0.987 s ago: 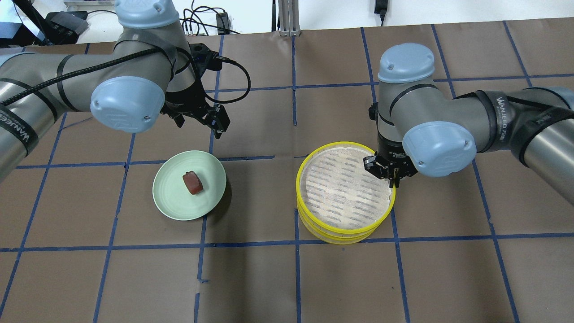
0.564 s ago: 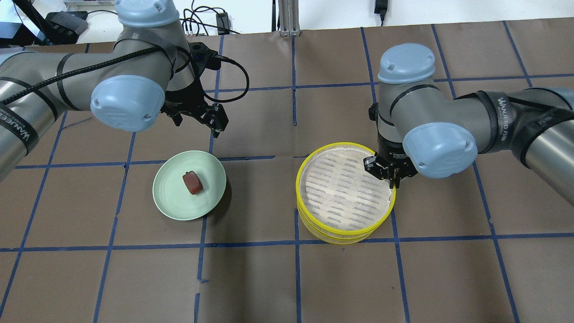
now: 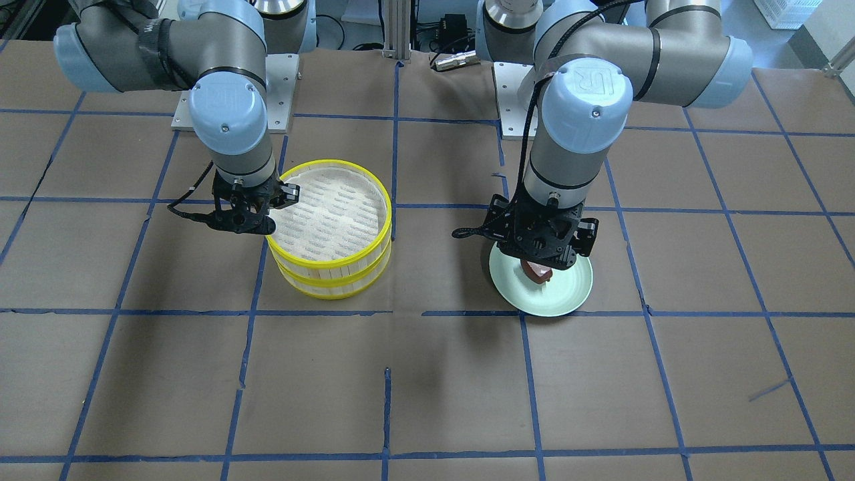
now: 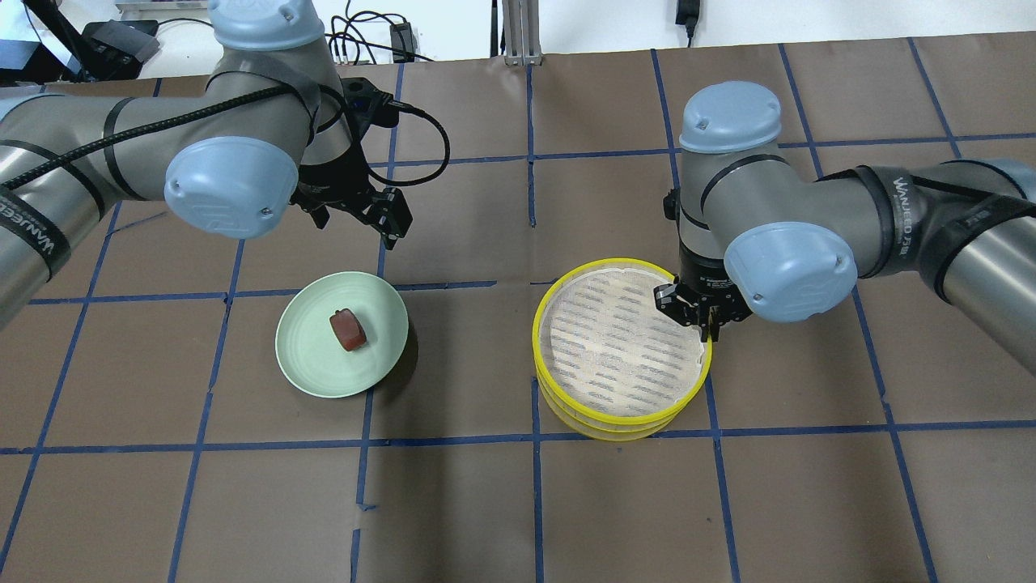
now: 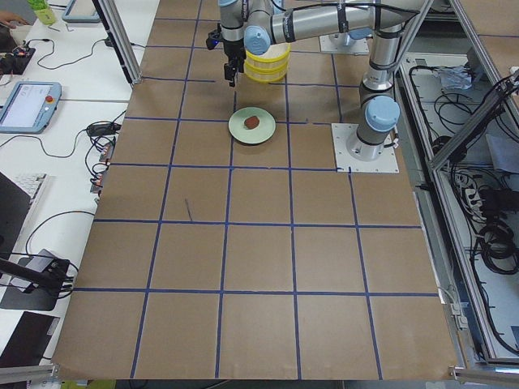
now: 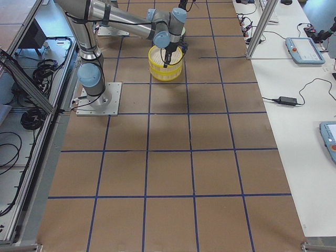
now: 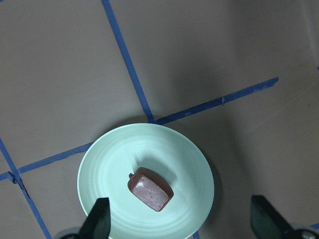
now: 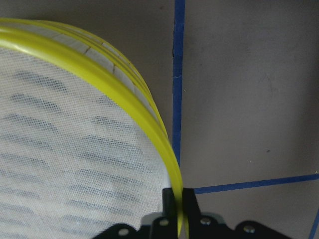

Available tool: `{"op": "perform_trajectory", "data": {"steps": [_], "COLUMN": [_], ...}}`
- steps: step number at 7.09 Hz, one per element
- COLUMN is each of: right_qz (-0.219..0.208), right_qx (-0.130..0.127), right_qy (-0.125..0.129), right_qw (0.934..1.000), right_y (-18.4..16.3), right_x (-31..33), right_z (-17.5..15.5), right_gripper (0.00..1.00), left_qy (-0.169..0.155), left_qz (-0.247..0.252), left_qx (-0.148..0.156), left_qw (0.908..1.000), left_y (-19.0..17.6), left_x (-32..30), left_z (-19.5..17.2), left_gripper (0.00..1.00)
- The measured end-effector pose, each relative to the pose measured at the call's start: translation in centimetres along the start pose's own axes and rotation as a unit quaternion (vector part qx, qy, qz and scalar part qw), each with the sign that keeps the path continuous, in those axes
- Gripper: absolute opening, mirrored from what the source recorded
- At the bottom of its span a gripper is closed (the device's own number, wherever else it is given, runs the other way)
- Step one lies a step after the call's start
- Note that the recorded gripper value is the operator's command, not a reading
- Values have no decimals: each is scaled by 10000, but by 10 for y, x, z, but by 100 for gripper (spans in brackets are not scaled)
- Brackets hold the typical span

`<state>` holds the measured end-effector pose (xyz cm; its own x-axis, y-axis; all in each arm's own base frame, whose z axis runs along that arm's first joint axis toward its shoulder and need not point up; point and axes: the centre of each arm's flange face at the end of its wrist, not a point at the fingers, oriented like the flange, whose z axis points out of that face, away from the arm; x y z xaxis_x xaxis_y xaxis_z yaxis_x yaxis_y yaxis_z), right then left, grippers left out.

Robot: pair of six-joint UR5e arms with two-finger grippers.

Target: Place buns in different layers of steamer

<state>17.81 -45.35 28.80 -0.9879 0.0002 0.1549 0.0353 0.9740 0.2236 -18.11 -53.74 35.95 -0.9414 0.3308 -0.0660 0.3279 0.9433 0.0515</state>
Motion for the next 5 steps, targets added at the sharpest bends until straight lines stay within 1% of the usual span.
{"op": "perform_trajectory", "data": {"steps": [1,2,3,5], "right_qz": [-6,-14,-27,-59], "right_qx": [-9,-26,-41,-65], "right_qy": [1,0,3,9], "right_qw": [10000,10000,10000,10000], "right_y": [0,0,1,2], "right_x": [0,0,0,-1], "right_z": [1,1,1,2], "right_gripper": [70,96,100,100], "left_qy": [-1,-1,-2,-3], "left_qz": [0,0,-1,-1], "left_qx": [3,5,9,13], "left_qw": [10000,10000,10000,10000], "left_y": [0,0,0,-1], "left_x": [0,0,0,0], "left_z": [0,-1,-1,-1], "left_gripper": [100,100,100,100]}}
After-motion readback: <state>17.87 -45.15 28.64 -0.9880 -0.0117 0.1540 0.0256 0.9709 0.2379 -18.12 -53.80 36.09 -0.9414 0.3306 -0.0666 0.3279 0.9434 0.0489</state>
